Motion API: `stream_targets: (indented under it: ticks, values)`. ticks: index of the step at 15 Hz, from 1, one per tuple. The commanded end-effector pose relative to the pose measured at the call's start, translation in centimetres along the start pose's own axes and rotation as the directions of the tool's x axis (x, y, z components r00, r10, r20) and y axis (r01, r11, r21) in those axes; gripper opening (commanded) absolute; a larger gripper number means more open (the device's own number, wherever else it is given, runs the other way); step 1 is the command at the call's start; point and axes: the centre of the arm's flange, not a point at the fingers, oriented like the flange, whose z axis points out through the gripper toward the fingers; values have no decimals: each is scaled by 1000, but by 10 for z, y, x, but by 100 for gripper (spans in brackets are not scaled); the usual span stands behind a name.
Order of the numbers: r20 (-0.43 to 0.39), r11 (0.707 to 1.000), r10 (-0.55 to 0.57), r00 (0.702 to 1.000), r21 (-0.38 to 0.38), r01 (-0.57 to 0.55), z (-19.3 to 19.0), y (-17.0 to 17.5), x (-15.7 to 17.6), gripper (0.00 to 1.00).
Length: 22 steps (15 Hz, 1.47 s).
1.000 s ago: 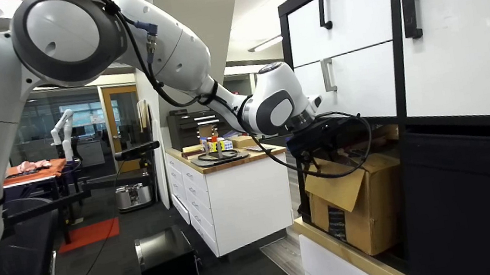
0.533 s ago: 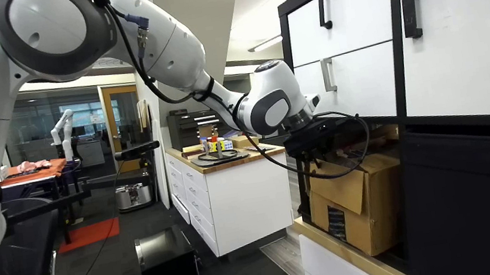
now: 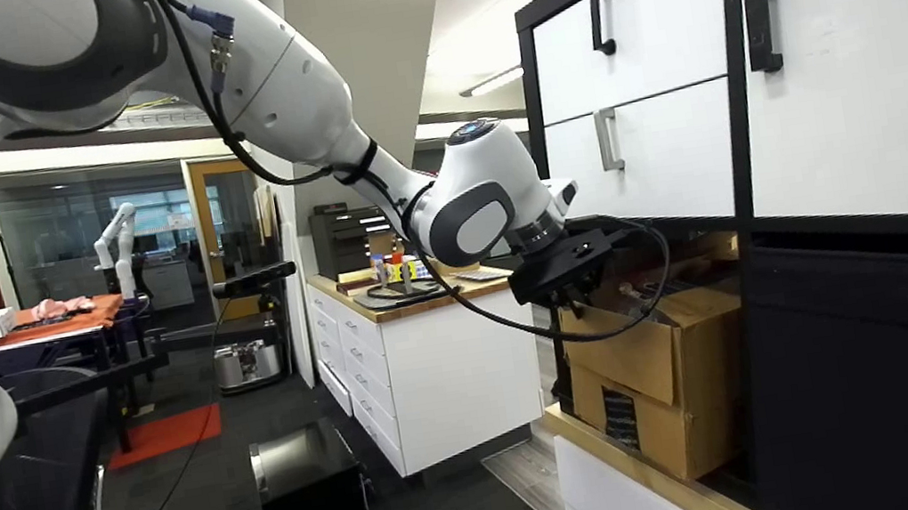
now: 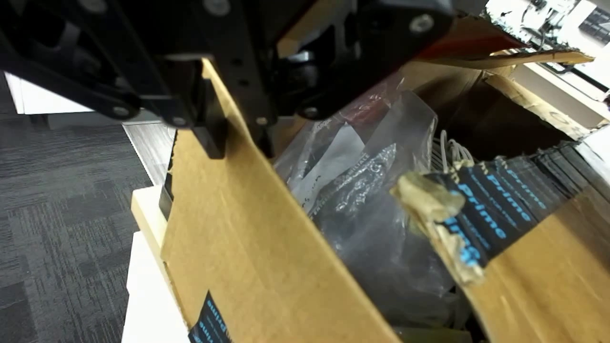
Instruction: Pull the box out of the bottom of the black cabinet
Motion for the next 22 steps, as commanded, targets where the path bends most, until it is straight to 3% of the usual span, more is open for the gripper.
stream_targets:
  ticks: [1,10,22]
  values:
    - [-6,1000,22,1000,-17,-22,-41,-26,-29,5]
    - [-19,1000,20,1000,-10,-20,-82,-71,-57,5]
    - [23,994,103,994,-23,-103,-123,-108,-100,5]
